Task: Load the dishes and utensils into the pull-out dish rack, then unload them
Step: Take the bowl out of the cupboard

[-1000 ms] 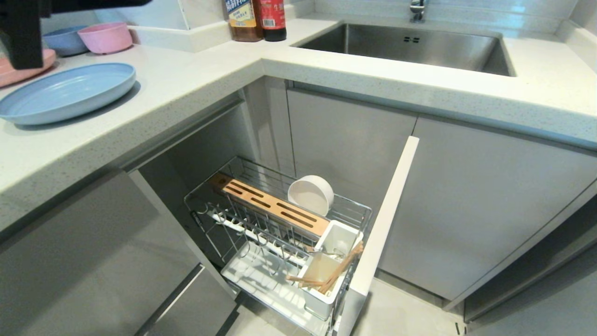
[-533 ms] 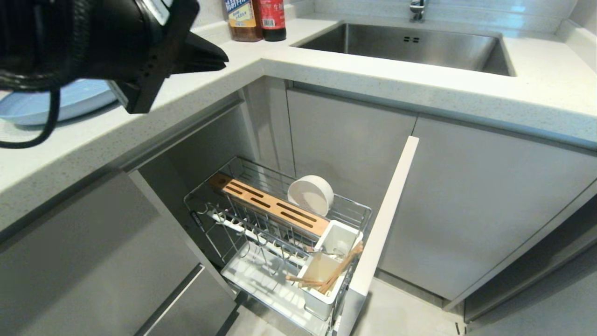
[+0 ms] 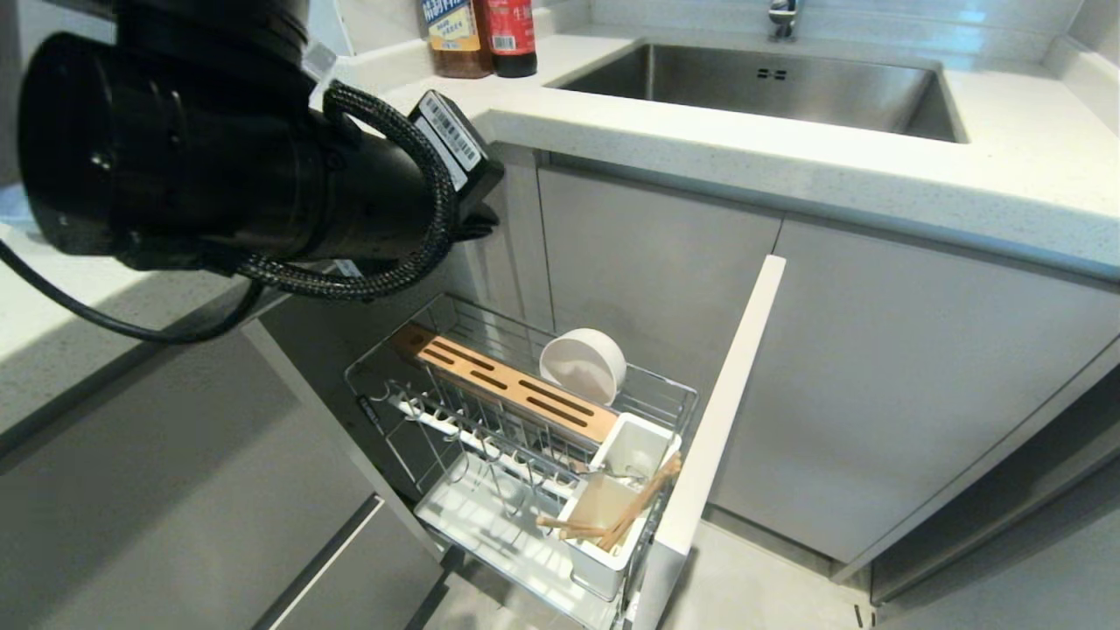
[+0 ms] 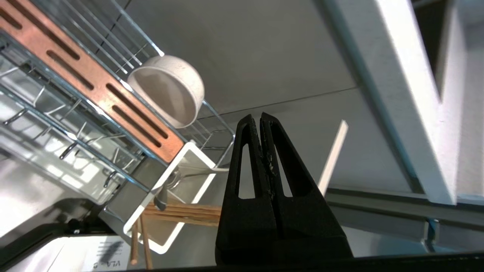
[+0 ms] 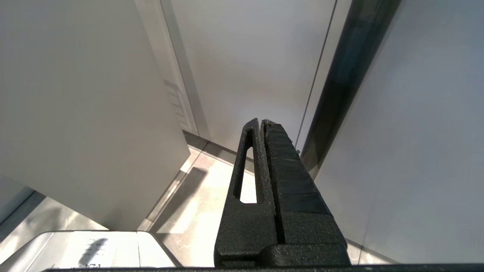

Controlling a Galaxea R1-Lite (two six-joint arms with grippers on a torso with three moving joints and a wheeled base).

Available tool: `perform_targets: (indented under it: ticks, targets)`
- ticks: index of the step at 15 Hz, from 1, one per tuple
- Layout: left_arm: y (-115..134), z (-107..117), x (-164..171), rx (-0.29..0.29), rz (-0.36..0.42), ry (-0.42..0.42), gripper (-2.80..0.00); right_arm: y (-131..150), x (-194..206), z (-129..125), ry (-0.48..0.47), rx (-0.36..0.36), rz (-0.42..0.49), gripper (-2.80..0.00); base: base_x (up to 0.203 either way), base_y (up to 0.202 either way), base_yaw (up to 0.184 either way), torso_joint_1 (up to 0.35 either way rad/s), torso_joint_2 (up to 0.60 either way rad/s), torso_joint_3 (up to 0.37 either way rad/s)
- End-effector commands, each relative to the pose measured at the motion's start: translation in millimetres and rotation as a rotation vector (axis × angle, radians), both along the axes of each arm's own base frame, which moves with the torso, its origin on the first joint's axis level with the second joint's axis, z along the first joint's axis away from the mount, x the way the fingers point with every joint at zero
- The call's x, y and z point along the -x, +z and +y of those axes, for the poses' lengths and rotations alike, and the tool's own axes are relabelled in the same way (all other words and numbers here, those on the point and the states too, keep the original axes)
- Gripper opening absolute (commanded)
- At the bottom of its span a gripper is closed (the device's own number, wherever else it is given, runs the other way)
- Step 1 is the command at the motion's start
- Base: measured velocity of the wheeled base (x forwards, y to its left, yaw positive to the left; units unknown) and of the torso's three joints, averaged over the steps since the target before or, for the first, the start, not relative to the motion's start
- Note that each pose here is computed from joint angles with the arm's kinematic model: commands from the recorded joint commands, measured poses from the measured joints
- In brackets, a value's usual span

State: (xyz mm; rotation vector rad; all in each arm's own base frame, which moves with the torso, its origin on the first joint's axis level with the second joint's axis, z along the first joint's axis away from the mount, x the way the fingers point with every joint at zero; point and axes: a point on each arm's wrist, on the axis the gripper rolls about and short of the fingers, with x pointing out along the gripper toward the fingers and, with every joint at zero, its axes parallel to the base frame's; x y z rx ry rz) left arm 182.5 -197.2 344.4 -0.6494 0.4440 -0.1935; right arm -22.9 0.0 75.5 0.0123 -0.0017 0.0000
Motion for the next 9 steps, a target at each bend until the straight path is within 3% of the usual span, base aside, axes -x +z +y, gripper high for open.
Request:
perform_targets:
  ticks: [1,9]
  targets:
    - [-11.7,-5.6,-6.4,-0.02,0.032,0.012,-2.8,-0.3,-0.2,0.0,0.0,0.0,0.002,-2.8,0.0,0.0,0.0,0.0,0.0,0.0]
    - [-41.0,-18.6,-29.9,-0.072,0.115,0.028,-2.8,0.0,-0.1,0.0,0.0,0.0,0.0,-2.8,0.0,0.0,0.0,0.0,0.0,0.0]
